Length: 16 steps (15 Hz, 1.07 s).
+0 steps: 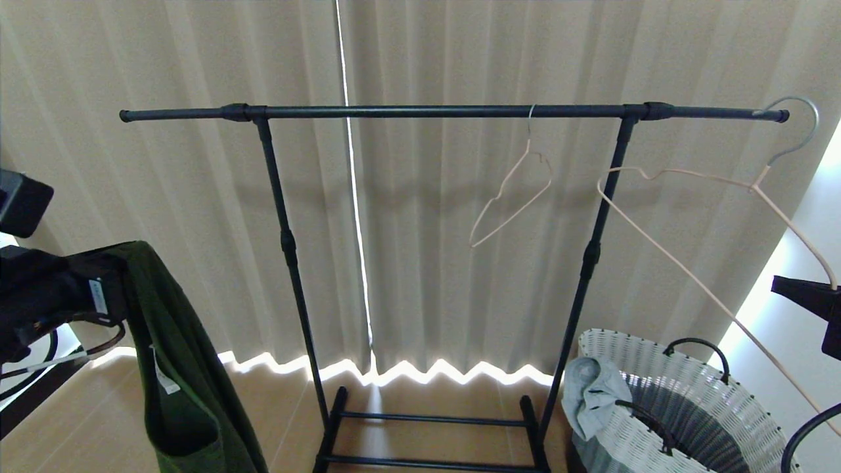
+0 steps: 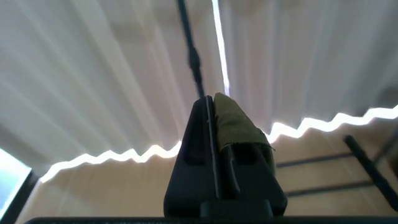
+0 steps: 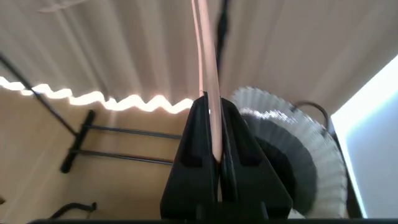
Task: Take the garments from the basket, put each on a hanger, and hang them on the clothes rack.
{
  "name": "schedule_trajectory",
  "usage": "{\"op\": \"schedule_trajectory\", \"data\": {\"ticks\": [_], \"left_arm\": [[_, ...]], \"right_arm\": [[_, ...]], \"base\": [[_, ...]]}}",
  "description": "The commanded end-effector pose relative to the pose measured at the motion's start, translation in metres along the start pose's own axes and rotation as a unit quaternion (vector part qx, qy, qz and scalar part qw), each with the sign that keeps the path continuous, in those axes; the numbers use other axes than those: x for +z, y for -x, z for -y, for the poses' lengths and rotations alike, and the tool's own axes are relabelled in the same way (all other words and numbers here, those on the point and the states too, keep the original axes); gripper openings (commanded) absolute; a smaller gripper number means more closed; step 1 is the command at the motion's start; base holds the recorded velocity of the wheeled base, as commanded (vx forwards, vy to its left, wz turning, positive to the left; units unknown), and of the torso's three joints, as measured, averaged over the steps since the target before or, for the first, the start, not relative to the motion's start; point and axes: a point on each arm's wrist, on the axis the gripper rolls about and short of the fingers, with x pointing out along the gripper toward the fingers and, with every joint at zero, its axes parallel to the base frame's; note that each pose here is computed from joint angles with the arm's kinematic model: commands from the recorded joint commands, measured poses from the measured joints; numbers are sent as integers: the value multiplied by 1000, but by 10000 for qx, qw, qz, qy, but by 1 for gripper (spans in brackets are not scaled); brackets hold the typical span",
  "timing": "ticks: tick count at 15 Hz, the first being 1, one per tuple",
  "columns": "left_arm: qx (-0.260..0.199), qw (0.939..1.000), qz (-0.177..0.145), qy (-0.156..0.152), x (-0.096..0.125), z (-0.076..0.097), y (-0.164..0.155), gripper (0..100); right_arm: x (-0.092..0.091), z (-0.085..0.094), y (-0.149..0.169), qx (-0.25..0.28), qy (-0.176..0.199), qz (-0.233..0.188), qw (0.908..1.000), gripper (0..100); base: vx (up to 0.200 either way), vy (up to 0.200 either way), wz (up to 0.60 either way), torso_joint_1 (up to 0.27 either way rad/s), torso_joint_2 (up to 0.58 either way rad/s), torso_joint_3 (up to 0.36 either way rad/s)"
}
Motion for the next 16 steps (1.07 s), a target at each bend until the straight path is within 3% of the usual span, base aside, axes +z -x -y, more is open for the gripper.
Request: {"op": "schedule_trajectory", "data": {"ticks": [1, 5, 8, 13, 16], "left_arm": [[88, 9997, -241, -34, 4, 8, -36, 0], [132, 9998, -47, -129, 29, 29, -61, 0], [-149, 9995, -198, -200, 53, 42, -55, 0], [-691, 9968, -250, -310, 92, 64, -35, 0], [-226, 9990, -354, -164, 103, 90, -64, 0]], "right_arm": [[4, -12, 6, 456, 129, 179, 9987, 0], [8, -45, 6, 1528, 399, 168, 9873, 0], [16, -64, 1, 1980, 464, 113, 9790, 0], [11, -91, 0, 2649, 110, -256, 9639, 0], [6, -104, 7, 3109, 256, -368, 9494, 0]], "base": [[0, 0, 0, 0, 0, 0], [0, 0, 0, 0, 0, 0], [0, 0, 0, 0, 0, 0], [0, 0, 0, 0, 0, 0], [0, 0, 0, 0, 0, 0]]}}
